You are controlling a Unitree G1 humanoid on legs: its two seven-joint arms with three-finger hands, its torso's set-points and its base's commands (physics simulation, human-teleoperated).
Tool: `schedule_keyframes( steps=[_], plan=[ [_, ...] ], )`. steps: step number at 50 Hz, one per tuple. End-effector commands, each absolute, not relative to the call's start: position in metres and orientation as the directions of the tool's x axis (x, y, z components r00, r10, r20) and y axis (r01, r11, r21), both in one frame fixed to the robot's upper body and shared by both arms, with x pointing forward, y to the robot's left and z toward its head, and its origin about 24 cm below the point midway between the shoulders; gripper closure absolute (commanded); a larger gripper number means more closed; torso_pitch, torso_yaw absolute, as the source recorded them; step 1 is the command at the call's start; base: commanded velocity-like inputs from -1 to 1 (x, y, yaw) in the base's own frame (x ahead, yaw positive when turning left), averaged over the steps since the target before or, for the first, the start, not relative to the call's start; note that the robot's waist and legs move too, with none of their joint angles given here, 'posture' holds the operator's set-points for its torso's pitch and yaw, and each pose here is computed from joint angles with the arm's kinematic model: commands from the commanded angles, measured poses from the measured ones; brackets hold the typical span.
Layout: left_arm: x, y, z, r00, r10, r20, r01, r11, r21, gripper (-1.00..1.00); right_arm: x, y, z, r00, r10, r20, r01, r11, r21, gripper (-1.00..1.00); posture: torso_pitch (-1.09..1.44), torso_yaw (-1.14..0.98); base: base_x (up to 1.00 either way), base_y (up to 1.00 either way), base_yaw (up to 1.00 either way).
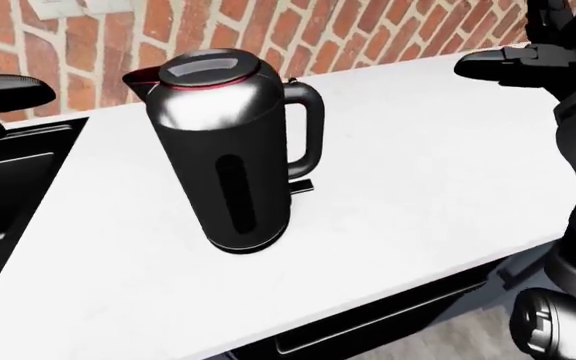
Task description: Press the button to open the lid of the electric kettle.
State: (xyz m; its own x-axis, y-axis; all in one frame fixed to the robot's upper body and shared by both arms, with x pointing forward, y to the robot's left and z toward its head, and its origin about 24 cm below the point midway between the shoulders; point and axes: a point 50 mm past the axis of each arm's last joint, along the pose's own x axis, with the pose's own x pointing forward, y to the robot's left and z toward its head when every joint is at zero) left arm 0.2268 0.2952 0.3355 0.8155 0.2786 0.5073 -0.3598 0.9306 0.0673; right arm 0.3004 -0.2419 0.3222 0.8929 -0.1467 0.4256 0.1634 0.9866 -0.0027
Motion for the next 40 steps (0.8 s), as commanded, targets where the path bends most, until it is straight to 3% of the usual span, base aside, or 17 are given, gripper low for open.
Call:
schedule_keyframes(
  steps=[1, 16, 25, 40],
  plan=[
    [0.2183, 0.291, 0.3494, 0.777, 0.256, 0.575, -0.363, 0.929, 0.077, -1.0, 0.2892, -0.2468, 0.3421, 0.842, -0.168, 0.513, 0.19, 0.982, 0.009, -1.0, 0.0, 0.0, 0.12, 0.12, 0.0],
    [0.2154, 0.289, 0.3515, 0.735, 0.264, 0.625, -0.398, 0.913, 0.083, -1.0, 0.2898, -0.2482, 0.343, 0.835, -0.183, 0.52, 0.192, 0.981, 0.035, -1.0, 0.0, 0.0, 0.01, 0.0, 0.0],
    [0.2135, 0.2874, 0.3493, 0.743, 0.223, 0.63, -0.373, 0.921, 0.114, -1.0, 0.2912, -0.2494, 0.3432, 0.836, -0.194, 0.513, 0.198, 0.979, 0.048, -1.0, 0.0, 0.0, 0.0, 0.0, 0.0],
    [0.215, 0.2928, 0.3434, 0.759, 0.253, 0.6, -0.377, 0.922, 0.088, -1.0, 0.2905, -0.2469, 0.3415, 0.845, -0.173, 0.506, 0.191, 0.981, 0.017, -1.0, 0.0, 0.0, 0.0, 0.0, 0.0]
  ],
)
